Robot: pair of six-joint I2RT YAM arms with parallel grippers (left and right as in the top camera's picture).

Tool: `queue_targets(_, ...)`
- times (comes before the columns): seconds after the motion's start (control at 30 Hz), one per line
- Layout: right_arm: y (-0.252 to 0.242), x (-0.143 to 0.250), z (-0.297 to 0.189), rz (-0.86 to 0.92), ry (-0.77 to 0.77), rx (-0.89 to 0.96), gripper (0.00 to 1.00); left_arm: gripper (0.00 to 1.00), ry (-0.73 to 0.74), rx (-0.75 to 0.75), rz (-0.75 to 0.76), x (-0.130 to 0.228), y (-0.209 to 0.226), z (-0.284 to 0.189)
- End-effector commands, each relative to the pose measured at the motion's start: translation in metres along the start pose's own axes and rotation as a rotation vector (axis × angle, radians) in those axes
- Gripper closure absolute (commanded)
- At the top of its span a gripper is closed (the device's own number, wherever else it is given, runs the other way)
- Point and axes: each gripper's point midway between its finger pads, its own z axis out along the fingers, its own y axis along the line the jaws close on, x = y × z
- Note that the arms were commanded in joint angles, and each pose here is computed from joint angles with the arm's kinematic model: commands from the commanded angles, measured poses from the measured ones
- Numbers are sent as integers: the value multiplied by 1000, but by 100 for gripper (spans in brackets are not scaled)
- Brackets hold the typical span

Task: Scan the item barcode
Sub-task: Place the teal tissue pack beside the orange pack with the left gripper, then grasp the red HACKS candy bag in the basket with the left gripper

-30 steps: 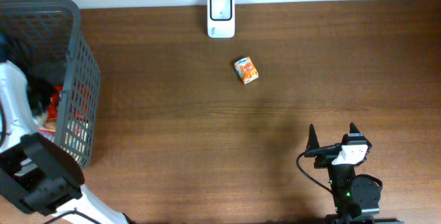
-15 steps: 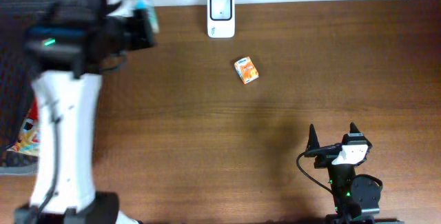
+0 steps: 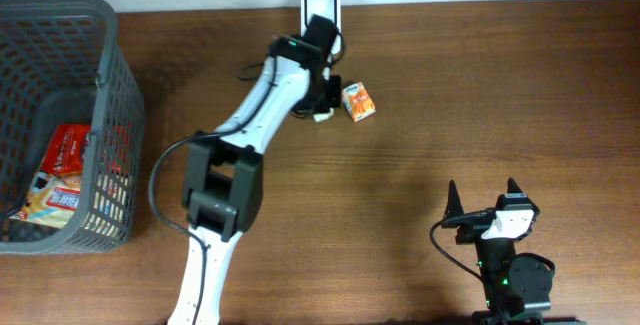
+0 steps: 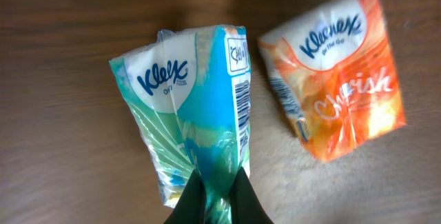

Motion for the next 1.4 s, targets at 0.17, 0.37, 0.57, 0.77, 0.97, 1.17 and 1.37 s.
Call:
queue_targets(0.17,-3,4,0,-6,6,17,2,32,2,73,55,9,-42,28)
queue_targets(0.37,-3,4,0,-6,6,17,2,23,-74,172,144,-28,-58,-53)
queue_targets(0.57,-3,4,0,-6,6,17,2,23,-322,192,65,-62,-8,-224)
queue_targets(0.77,-3,4,0,-6,6,17,2,7,-478,66,-162,-59,118,-318)
queue_targets(0.97,-3,4,0,-6,6,17,2,3,-683,12,-230,-31,208,-416)
queue_targets(1.17,-3,4,0,-6,6,17,2,0,-740,-182,-366,5,283,-455)
queue_targets(1.37,-3,4,0,-6,6,17,2,1,-441,-295,-654,43,369,-386)
